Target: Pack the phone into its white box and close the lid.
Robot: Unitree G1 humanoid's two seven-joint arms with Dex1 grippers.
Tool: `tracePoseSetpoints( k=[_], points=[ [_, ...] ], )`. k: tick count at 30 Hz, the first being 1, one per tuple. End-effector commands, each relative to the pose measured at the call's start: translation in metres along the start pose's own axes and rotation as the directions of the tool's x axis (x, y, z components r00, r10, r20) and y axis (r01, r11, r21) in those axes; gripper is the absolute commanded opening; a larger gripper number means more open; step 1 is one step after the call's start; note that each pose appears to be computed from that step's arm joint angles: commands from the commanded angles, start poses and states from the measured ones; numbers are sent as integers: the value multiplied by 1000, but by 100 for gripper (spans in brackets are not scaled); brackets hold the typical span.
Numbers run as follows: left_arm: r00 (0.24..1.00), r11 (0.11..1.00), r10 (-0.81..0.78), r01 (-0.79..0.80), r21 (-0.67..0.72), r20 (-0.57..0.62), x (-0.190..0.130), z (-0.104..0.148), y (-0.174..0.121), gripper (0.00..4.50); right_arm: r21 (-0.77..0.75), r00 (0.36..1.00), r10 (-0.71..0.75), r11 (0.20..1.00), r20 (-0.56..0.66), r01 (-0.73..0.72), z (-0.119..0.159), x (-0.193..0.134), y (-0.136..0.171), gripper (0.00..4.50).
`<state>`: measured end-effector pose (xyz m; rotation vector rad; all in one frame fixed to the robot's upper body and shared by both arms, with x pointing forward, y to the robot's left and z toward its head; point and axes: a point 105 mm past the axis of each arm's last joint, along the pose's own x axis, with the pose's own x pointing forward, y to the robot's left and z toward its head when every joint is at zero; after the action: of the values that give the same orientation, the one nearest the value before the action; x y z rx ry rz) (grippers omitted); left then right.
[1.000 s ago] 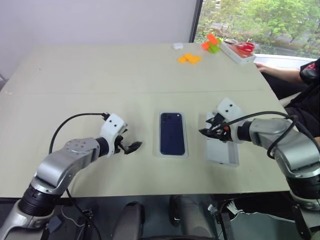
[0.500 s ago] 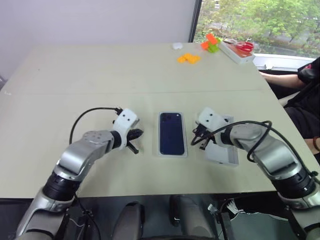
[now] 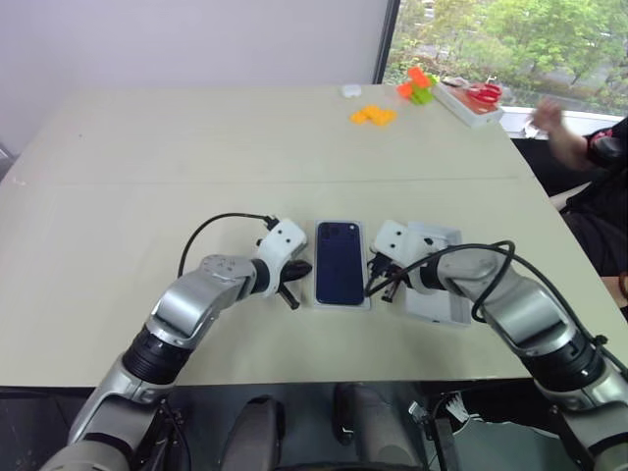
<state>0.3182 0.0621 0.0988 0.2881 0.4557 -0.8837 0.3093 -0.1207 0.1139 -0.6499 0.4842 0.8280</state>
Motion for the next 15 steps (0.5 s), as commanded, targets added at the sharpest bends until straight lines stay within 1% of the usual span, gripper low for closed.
tracePoseSetpoints(
  k=[1,10,15],
  points=[
    [997,997,-78,77,19,2,6,4,-19,10,-31,999,5,1000,40,-4,11,-8,4,0],
    [990,990,-139,139,18,21,12,12,-33,10,-28,1000,-2,1000,13,2,1,-19,1,0],
    [989,989,-149,149,21,16,12,14,-34,10,-28,1000,-16,999,6,17,-1,-21,-4,0]
  ],
)
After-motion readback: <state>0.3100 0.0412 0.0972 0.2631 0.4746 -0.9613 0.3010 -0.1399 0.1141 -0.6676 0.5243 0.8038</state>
